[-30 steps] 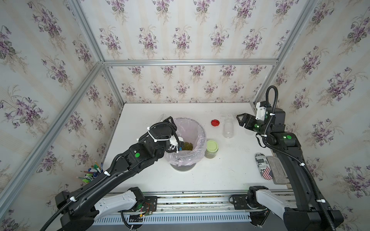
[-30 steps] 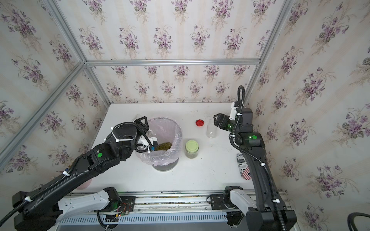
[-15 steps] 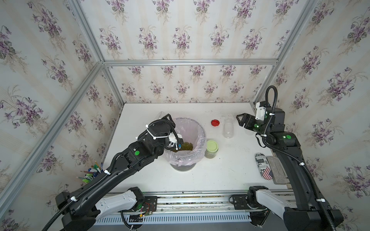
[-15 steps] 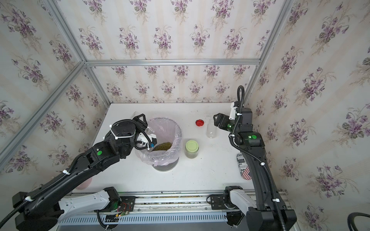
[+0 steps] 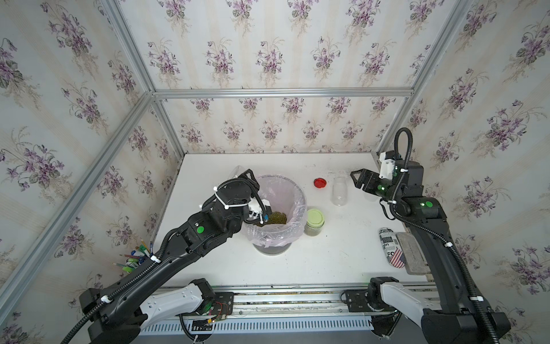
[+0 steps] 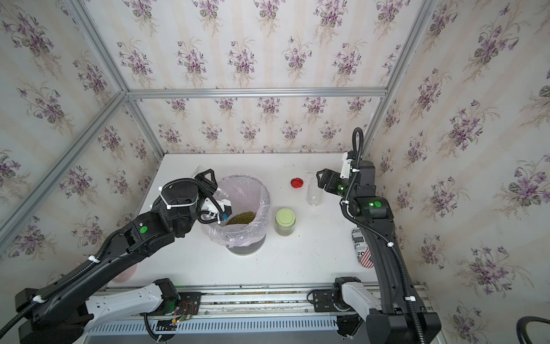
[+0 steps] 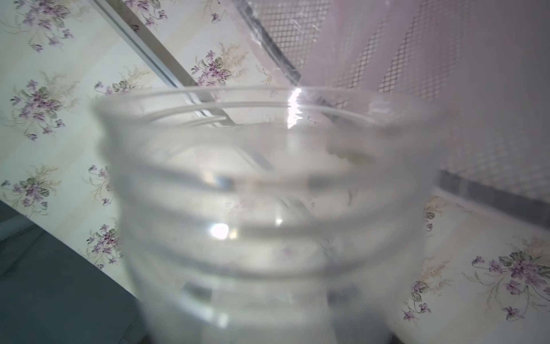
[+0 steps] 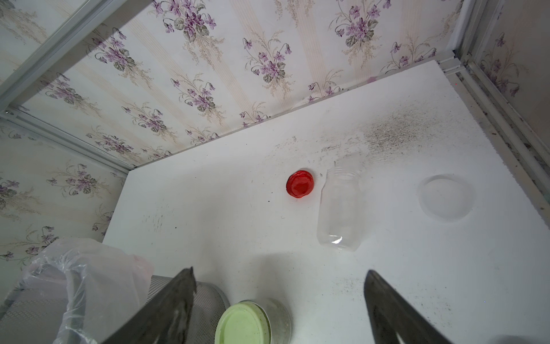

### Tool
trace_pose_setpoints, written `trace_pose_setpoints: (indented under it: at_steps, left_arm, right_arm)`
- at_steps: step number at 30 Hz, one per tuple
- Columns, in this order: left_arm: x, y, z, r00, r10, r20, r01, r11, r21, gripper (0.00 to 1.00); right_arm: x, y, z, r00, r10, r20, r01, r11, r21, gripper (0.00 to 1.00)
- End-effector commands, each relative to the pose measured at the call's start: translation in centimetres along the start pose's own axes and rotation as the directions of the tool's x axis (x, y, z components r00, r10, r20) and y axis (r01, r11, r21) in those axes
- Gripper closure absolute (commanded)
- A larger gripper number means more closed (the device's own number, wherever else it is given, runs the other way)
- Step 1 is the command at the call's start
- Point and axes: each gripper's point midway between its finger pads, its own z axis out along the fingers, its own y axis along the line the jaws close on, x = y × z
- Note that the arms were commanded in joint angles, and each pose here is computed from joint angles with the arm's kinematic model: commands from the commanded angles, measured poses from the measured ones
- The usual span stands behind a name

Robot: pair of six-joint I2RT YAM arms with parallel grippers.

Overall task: Empty moldy mung beans from jars
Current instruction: Pour the moldy mung beans from the jar into the trash bin.

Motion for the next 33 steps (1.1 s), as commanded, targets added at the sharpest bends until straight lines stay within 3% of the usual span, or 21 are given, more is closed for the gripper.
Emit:
trace_pose_setpoints:
  at_steps: [1, 3, 8, 11, 13, 19, 24, 30, 33]
  left_arm:
    - [-0.4, 1.0, -0.2, 0.996, 0.088, 0.017, -0.087, 0.995, -0.044, 0.63]
    - [0.1, 2.4, -1.0, 0.999, 0.045, 0.025, -0.042, 0.995, -0.095, 0.62]
    - [-1.3, -0.8, 0.5, 0.992, 0.118, 0.043, -0.119, 0.993, 0.026, 0.62]
    - [0.6, 2.5, -0.6, 0.998, 0.059, 0.007, -0.058, 0.995, -0.084, 0.62]
    - [1.1, 3.0, -1.0, 0.999, 0.052, 0.003, -0.051, 0.994, -0.098, 0.62]
    - [-1.4, -1.6, 0.5, 0.990, 0.133, 0.046, -0.135, 0.990, 0.048, 0.62]
    - [1.4, 4.0, -1.6, 0.999, 0.053, 0.003, -0.052, 0.992, -0.117, 0.64]
    - [-0.9, -1.1, 0.4, 0.990, 0.141, 0.028, -0.142, 0.989, 0.049, 0.64]
    - [0.5, 1.5, -0.5, 0.997, 0.076, 0.002, -0.076, 0.996, -0.042, 0.64]
  right_arm:
    - [-0.5, 0.2, 0.0, 1.000, -0.001, 0.019, 0.001, 1.000, -0.004, 0.14]
    - [-0.5, 0.3, -0.2, 1.000, -0.002, 0.025, 0.002, 1.000, -0.009, 0.14]
    - [-0.2, -0.2, 0.1, 1.000, -0.001, 0.016, 0.001, 1.000, 0.009, 0.14]
    - [-0.5, 0.1, -0.2, 1.000, -0.001, 0.023, 0.001, 1.000, -0.003, 0.14]
    - [-0.5, 0.2, -0.3, 1.000, -0.003, 0.027, 0.003, 1.000, -0.006, 0.14]
    - [0.1, -0.2, 0.2, 1.000, 0.003, 0.017, -0.003, 1.000, 0.003, 0.14]
    - [-0.3, 0.2, -0.2, 1.000, -0.003, 0.022, 0.003, 1.000, -0.007, 0.14]
    - [0.1, -0.1, 0.2, 1.000, 0.005, 0.016, -0.005, 1.000, -0.002, 0.14]
    - [0.0, 0.1, 0.0, 1.000, 0.001, 0.017, -0.001, 1.000, -0.007, 0.14]
